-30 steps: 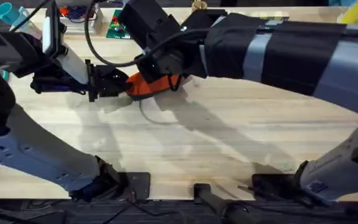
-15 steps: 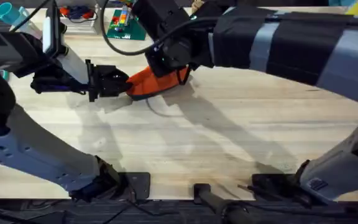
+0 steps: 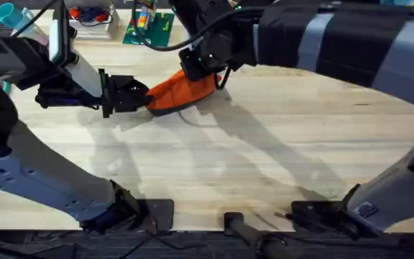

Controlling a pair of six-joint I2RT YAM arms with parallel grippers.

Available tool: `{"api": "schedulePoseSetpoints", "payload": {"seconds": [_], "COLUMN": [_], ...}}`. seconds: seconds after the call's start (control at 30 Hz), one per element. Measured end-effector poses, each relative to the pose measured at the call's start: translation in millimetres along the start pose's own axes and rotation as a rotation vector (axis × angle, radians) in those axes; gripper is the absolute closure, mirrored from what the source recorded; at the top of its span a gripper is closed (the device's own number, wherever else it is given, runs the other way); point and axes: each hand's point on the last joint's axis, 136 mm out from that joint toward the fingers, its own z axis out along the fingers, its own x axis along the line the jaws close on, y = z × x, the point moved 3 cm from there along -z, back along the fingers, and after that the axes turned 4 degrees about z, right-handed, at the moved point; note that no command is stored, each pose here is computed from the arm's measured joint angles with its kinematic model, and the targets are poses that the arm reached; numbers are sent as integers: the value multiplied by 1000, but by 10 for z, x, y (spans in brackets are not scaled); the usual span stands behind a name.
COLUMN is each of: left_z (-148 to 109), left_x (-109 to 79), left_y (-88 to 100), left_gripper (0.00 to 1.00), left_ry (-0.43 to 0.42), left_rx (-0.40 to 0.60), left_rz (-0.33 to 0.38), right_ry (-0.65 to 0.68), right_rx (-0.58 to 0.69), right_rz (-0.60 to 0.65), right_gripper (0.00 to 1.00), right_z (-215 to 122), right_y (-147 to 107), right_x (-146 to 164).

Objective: Unzip the bag, pick up the pens from the table one at a time and place them inside, then zip the bag closed.

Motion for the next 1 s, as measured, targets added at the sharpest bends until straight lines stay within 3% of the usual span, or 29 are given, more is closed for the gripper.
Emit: {"api": "schedulePoseSetpoints", "payload": {"seconds": [1.0], "left_z": [0], "left_x": [1], "left_y": [0], "left_gripper": [959], "left_ry": [0], "left_rx": [0], "left_rz": [1], "right_ry": [-62], "right_rx": [9], "right_rz": [81], "right_gripper": [971], "right_z": [66], "right_y": [118], "right_x": [-553]}}
